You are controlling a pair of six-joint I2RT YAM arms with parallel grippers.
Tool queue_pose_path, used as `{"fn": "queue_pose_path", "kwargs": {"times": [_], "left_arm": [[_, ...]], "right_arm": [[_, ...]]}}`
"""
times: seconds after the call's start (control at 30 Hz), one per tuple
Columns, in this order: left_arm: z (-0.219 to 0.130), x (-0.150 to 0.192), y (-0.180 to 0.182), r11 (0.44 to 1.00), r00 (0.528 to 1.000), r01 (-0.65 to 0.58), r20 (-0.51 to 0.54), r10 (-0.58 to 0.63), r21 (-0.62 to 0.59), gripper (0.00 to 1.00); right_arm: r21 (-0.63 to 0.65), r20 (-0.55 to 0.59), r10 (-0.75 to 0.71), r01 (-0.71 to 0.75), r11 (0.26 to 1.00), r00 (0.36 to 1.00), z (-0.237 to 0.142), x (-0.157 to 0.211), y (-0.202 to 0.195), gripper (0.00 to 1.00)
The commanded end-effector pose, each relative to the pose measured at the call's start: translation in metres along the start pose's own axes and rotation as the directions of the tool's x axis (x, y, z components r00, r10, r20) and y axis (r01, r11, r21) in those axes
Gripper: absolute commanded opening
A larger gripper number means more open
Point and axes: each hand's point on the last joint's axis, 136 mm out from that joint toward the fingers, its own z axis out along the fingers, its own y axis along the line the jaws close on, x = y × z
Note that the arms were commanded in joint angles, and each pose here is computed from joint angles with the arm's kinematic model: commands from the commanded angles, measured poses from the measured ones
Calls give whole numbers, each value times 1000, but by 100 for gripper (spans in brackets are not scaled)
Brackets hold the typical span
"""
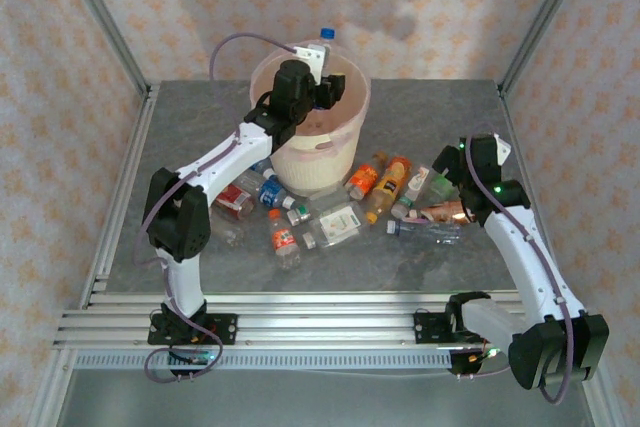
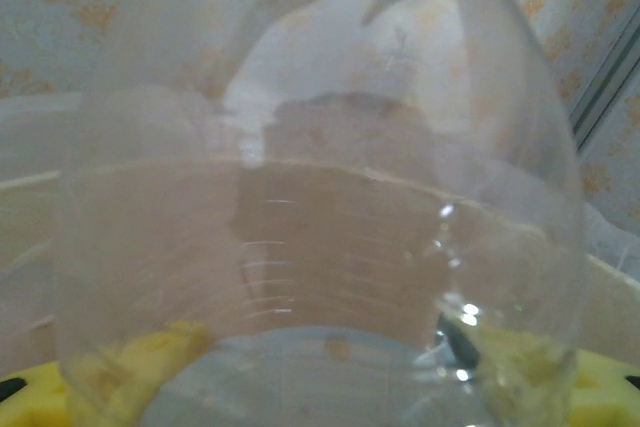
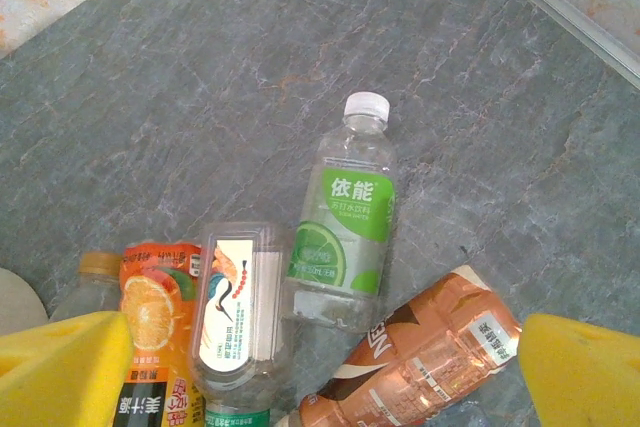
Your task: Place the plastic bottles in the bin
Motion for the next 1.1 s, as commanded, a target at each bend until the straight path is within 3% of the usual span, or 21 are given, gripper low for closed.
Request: {"fn": "queue_pose_path", "kwargs": {"times": [0.0,0.2,0.57,0.73,0.93,1.07], "left_arm": [[-2,9,2,1000,999,6,-33,-6,-6,65],[6,34,7,1000,994,-8,-110,6,-22,77],[8,30,10,999,994,-11,-111,7,-39,70],[-6,-6,6,999,996,7,-87,-10,-38,72],[-58,-85,1,997,998,62,-21,-63,-43,77],[-98,-119,14,986,993,120,32,-117,-115,79]], "right_arm": [[37,-12,-6,7,999,1000,2,6,-7,99],[41,-10,-8,8,999,1000,3,7,-8,99],[47,6,-11,11,999,1000,-2,3,-10,99],[42,10,-12,11,999,1000,-5,1,-10,99],[35,10,-13,13,999,1000,-6,1,-9,99],[26,12,-14,14,1000,1000,-7,1,-8,99]]}}
